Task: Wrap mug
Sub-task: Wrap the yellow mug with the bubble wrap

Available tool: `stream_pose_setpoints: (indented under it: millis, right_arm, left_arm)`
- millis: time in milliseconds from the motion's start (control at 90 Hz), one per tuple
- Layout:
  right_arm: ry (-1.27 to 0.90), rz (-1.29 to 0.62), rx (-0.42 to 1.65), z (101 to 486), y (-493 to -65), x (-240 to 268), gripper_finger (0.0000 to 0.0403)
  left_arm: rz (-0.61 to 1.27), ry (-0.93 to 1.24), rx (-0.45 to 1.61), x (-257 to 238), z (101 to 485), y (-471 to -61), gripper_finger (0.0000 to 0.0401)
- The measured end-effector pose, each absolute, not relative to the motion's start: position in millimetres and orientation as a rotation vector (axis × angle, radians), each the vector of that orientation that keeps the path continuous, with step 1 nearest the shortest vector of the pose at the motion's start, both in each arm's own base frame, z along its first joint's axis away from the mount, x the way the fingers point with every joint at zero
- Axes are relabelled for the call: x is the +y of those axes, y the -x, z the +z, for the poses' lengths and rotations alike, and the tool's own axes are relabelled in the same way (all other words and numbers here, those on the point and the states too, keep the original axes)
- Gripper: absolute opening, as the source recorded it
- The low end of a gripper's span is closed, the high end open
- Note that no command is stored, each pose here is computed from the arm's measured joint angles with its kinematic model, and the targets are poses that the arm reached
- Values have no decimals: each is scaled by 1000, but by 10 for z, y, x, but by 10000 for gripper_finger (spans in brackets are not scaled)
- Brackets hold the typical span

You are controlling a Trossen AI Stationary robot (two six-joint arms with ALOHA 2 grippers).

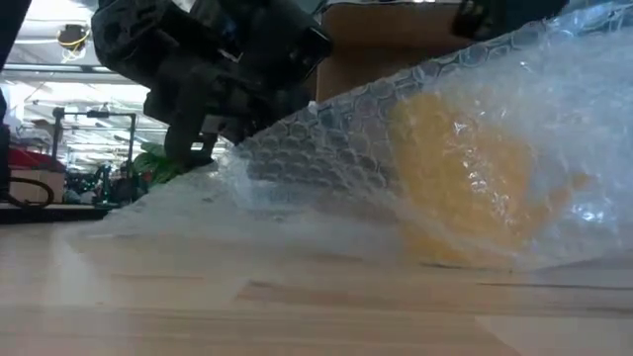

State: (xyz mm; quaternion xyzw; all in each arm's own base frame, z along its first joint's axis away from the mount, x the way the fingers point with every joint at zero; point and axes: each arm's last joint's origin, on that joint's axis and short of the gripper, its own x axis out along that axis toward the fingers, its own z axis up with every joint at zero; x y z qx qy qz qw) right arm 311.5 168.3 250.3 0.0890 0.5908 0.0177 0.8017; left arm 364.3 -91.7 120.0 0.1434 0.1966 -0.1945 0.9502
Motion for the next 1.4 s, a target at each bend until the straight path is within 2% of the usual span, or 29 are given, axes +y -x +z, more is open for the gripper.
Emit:
stream_pose_setpoints:
  millis: [533, 1100, 1400]
  right_arm:
    - [-235, 93, 1216, 2242, -3191, 1597, 0]
    - [-306, 237, 1201, 1754, -3417, 1358, 0]
    - [-288, 203, 1191, 1832, -3391, 1350, 0]
  left_arm:
    - [-394, -292, 386, -918, 1213, -3648, 100]
    - [-395, -299, 383, -919, 1216, -3649, 100]
    - [-395, -299, 381, -918, 1222, -3649, 100]
